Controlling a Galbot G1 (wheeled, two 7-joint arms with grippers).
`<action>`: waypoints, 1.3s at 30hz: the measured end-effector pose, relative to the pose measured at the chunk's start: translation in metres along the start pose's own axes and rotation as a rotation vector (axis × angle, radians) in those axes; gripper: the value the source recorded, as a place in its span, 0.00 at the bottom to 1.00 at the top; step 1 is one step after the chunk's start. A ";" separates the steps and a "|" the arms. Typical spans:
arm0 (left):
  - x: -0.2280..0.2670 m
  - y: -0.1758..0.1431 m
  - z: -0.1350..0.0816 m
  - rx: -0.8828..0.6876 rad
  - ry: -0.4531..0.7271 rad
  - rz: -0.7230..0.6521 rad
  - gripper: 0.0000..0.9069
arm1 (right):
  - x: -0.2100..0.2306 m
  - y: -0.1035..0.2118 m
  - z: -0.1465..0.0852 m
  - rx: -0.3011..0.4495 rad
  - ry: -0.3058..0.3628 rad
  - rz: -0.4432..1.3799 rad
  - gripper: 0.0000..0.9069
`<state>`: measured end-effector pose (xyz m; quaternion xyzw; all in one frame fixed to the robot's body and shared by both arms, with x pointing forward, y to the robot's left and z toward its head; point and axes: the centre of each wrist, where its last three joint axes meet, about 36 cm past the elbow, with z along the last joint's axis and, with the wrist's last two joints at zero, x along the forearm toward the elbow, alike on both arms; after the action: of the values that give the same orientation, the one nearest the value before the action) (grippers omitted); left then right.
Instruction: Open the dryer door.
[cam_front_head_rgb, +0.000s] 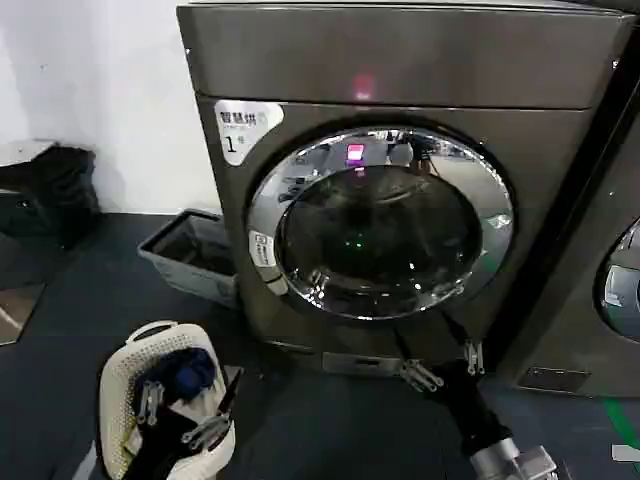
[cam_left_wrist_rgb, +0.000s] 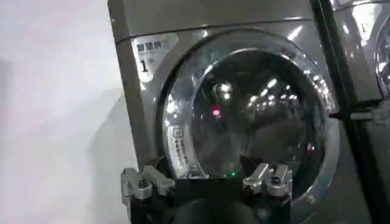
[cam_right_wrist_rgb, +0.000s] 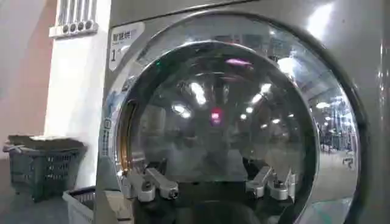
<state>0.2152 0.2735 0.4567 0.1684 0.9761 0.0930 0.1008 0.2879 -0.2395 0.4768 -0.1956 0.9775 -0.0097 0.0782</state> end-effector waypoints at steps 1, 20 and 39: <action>-0.001 0.000 -0.001 0.004 -0.002 -0.001 1.00 | -0.003 -0.001 0.000 -0.006 0.000 -0.018 1.00; 0.001 -0.001 -0.018 -0.007 0.007 0.018 1.00 | -0.119 -0.040 0.014 0.046 0.021 -0.405 1.00; 0.005 -0.016 -0.015 0.013 0.009 0.036 1.00 | -0.225 -0.026 0.027 0.076 0.039 -0.567 1.00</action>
<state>0.2022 0.2582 0.4670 0.1864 0.9739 0.0890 0.0938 0.5074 -0.1766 0.4855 -0.4577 0.8842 -0.0714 0.0610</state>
